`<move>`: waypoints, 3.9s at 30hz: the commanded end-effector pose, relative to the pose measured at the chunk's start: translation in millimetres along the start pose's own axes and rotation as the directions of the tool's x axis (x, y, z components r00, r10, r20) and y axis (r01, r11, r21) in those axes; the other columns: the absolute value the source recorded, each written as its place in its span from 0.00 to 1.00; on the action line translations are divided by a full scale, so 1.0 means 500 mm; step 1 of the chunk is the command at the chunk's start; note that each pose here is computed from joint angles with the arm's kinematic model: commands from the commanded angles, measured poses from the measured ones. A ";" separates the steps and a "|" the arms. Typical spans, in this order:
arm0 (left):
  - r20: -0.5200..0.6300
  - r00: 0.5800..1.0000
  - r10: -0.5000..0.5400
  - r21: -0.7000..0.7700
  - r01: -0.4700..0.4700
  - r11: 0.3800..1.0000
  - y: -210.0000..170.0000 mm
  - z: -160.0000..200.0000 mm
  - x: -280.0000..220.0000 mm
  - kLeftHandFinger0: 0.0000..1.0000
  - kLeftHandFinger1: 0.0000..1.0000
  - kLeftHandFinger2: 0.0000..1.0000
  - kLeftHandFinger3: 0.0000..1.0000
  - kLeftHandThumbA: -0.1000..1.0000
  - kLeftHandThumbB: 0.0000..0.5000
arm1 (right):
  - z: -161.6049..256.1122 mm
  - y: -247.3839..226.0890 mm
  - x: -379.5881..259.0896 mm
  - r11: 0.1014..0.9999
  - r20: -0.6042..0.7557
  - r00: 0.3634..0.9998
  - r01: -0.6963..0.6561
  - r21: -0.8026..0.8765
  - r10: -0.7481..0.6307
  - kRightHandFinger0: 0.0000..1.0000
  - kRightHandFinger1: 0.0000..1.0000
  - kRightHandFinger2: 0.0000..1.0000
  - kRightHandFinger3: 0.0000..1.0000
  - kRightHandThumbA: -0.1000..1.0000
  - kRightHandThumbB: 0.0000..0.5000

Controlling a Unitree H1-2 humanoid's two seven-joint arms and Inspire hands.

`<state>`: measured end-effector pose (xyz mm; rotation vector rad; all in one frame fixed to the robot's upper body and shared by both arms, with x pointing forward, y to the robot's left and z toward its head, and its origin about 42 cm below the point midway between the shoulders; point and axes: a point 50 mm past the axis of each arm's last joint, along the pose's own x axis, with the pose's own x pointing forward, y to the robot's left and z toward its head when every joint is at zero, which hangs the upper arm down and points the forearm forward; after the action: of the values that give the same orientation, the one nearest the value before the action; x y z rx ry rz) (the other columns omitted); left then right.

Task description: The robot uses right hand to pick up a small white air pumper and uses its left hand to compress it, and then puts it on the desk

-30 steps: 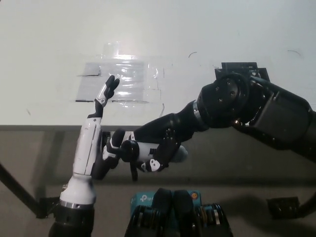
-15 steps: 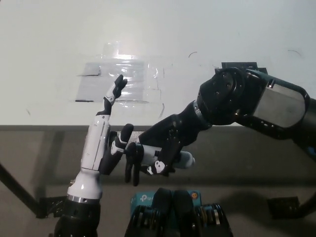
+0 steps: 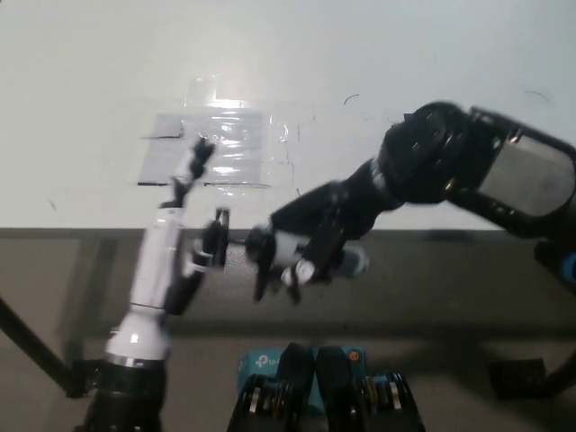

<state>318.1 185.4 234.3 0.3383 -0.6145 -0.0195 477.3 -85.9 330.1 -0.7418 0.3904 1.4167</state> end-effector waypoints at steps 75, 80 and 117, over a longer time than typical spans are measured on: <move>-0.017 0.999 -0.044 -0.124 0.042 0.991 0.090 -0.091 -0.013 1.00 1.00 1.00 1.00 1.00 0.62 | 0.058 0.250 -0.434 0.059 0.770 -0.210 0.950 0.306 -0.602 1.00 1.00 1.00 1.00 1.00 0.56; -0.026 1.000 -0.017 -0.118 0.014 0.993 0.102 -0.106 -0.007 1.00 1.00 1.00 1.00 1.00 0.56 | -0.019 0.309 -0.360 0.030 0.732 -0.276 0.927 0.374 -0.623 1.00 1.00 1.00 1.00 1.00 0.58; -0.225 0.970 -0.092 -0.096 0.072 0.993 0.114 -0.174 -0.167 1.00 1.00 1.00 1.00 1.00 0.52 | -0.358 0.368 0.045 -0.016 0.206 -0.179 0.793 0.610 -0.962 1.00 1.00 1.00 1.00 1.00 0.54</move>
<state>294.7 270.7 132.5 0.2566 -0.3130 -0.0538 335.4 -193.4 133.9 -0.0825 -0.3880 0.0091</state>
